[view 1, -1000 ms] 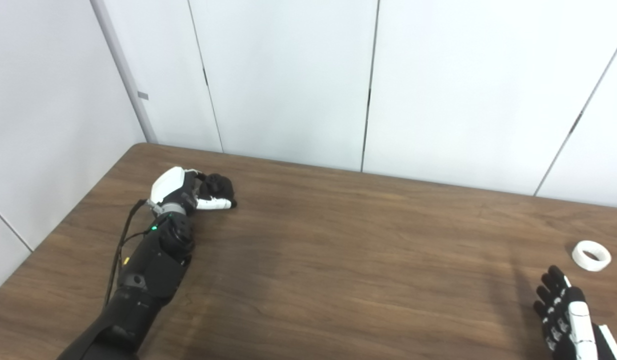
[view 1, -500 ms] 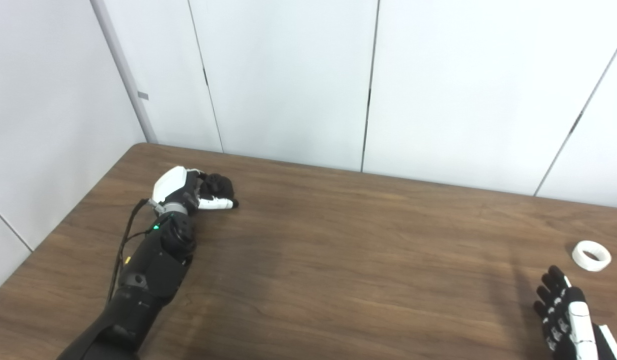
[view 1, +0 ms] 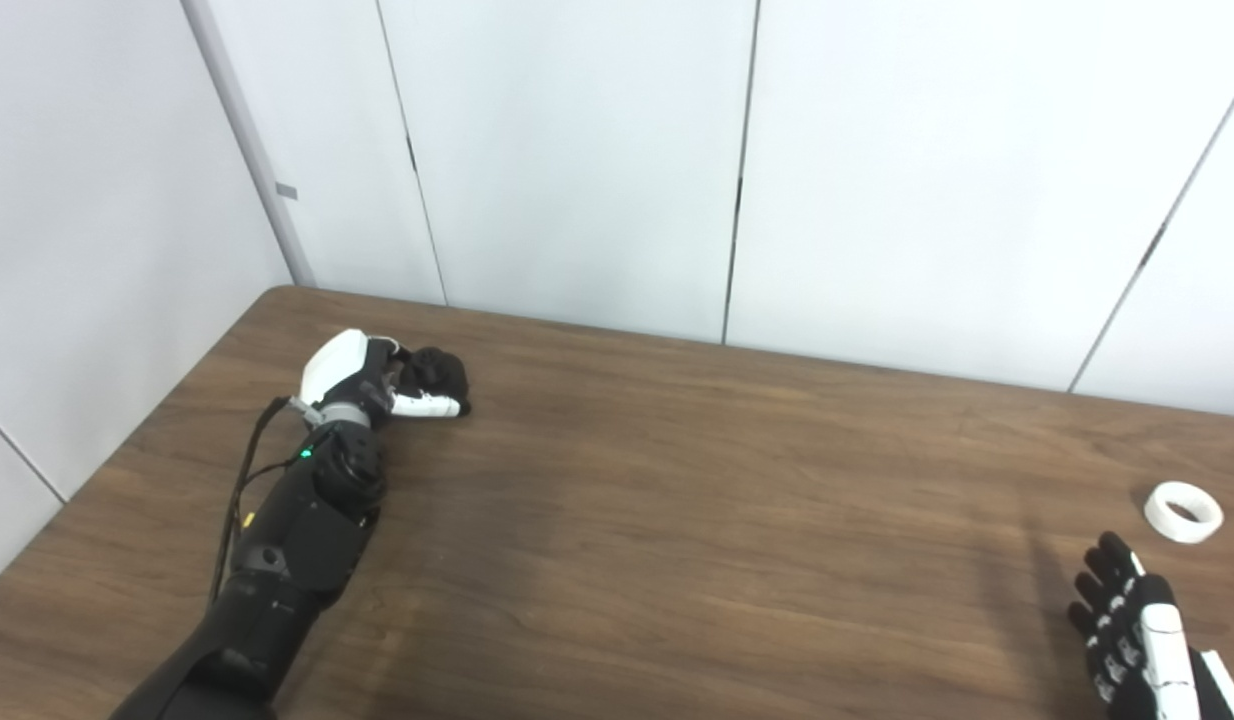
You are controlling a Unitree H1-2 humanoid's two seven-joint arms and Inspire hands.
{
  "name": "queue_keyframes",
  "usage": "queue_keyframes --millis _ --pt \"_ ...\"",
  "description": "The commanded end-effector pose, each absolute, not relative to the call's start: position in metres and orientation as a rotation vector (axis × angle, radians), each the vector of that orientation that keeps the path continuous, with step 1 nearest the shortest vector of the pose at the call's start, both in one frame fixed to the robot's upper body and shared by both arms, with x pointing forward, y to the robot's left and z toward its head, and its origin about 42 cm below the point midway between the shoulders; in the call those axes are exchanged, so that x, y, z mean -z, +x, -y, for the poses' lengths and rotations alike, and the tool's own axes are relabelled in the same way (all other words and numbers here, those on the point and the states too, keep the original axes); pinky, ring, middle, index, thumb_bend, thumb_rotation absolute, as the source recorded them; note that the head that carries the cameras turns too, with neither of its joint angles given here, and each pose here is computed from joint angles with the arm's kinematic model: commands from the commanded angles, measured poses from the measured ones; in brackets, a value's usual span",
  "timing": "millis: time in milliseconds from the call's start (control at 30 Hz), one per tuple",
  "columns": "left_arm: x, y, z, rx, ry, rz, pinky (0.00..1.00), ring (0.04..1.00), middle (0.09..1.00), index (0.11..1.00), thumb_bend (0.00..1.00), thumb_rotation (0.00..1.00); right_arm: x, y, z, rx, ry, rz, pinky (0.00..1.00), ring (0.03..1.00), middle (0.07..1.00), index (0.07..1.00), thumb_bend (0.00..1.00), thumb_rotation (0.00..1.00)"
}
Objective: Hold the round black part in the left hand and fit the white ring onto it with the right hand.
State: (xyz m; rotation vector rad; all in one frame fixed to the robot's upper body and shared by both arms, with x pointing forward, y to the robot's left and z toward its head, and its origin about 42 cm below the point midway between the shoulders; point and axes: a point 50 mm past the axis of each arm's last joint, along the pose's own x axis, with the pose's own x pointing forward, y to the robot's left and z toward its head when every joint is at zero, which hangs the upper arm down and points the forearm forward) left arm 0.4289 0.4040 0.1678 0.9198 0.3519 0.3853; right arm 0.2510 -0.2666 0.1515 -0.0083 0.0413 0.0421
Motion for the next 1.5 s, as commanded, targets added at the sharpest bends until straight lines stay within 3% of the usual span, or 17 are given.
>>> queue_keyframes --millis 0,133,467,633,700,900,1233,1467 --pt "-0.192 0.439 -0.411 -0.440 0.920 -0.264 1.00 0.946 0.828 0.507 0.60 0.08 -0.160 0.252 0.269 -0.052 -0.013 0.005 1.00 1.000 1.000 1.000 0.32 1.00" --pt "-0.191 0.439 -0.409 -0.434 0.920 -0.249 1.00 0.925 0.781 0.483 0.53 0.05 -0.160 0.252 0.269 -0.047 -0.014 0.008 1.00 1.000 1.000 1.000 0.33 1.00" --pt "-0.191 0.434 -0.407 -0.395 0.950 -0.244 0.94 0.875 0.749 0.484 0.52 0.05 -0.162 0.253 0.271 -0.042 -0.007 0.006 1.00 1.000 1.000 1.000 0.33 1.00" --pt "-0.195 0.427 -0.402 -0.385 0.947 -0.197 0.94 0.887 0.748 0.484 0.52 0.05 -0.161 0.254 0.269 -0.043 -0.016 0.009 1.00 1.000 1.000 1.000 0.34 1.00" --pt "-0.198 0.423 -0.396 -0.370 0.976 -0.161 0.99 0.895 0.746 0.484 0.52 0.05 -0.160 0.254 0.268 -0.044 -0.022 0.011 1.00 1.000 1.000 1.000 0.33 1.00" --pt "-0.208 0.401 -0.363 -0.318 0.970 -0.041 1.00 0.910 0.766 0.484 0.52 0.06 -0.156 0.257 0.265 -0.047 -0.028 0.014 1.00 1.000 1.000 1.000 0.33 1.00" --pt "-0.226 0.358 -0.266 -0.118 0.964 0.175 1.00 0.874 0.762 0.484 0.52 0.06 -0.151 0.260 0.259 -0.053 -0.044 0.028 1.00 1.000 1.000 1.000 0.39 1.00" --pt "-0.215 0.338 -0.225 0.009 1.046 0.270 1.00 0.872 0.756 0.483 0.53 0.06 -0.154 0.264 0.249 -0.038 -0.046 0.035 1.00 1.000 1.000 1.000 0.45 1.00"
